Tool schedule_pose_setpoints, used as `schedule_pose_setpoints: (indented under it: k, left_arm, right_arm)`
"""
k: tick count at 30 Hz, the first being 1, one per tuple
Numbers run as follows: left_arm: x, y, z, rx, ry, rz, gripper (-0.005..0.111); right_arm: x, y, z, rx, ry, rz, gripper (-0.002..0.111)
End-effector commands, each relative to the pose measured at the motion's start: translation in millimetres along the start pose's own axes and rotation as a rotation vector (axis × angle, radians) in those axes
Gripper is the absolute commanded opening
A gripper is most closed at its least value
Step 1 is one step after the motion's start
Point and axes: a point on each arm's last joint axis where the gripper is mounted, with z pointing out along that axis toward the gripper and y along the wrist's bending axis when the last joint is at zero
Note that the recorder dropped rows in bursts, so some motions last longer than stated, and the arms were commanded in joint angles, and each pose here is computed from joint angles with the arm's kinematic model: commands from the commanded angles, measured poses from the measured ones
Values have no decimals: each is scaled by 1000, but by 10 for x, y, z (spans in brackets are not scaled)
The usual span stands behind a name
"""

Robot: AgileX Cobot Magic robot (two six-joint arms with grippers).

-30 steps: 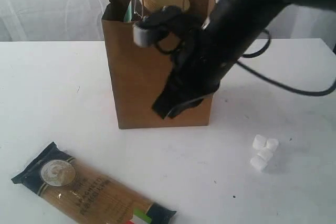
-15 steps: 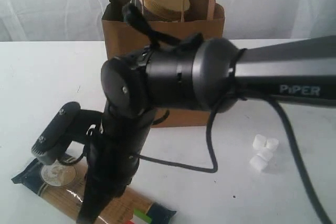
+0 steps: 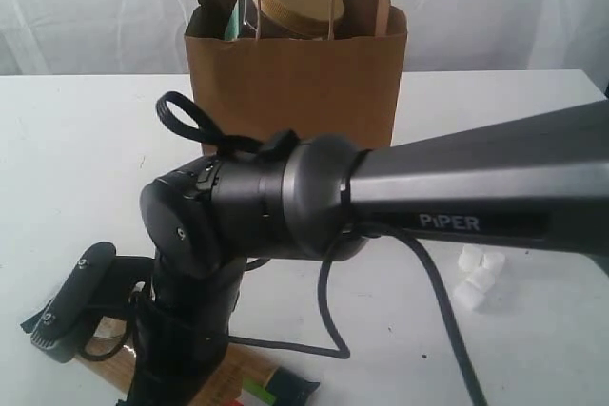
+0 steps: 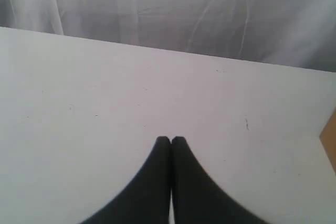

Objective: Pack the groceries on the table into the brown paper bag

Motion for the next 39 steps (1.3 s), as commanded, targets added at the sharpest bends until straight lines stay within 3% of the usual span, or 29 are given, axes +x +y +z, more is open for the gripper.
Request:
schedule_pose_setpoints:
  k: [1, 7, 11, 21, 24, 32, 37, 39]
  left_arm:
    - [65, -72, -21, 85, 3, 18, 0]
    - [353, -65, -9, 106, 92, 31, 0]
    - [497, -47, -10, 101, 134, 1, 0]
    - [547, -58, -13, 121, 136, 2, 0]
    - [547, -58, -13, 121, 136, 2, 0]
    - [547, -58, -13, 121, 136, 2, 0]
    - [547, -58, -13, 121, 136, 2, 0]
    - [547, -58, -13, 121, 136, 2, 0]
  right_arm:
    - [-5, -6, 8, 12, -10, -30, 91]
    - [-72, -113, 159, 88, -61, 90, 91]
    - [-42, -137, 208, 106, -23, 79, 91]
    - [68, -185, 375, 126, 87, 121, 88]
    - [98, -174, 380, 115, 120, 125, 78]
    - [104, -166, 380, 113, 130, 122, 24]
    - [111, -173, 378, 116, 134, 134, 2]
    - [112, -175, 378, 118, 134, 141, 0]
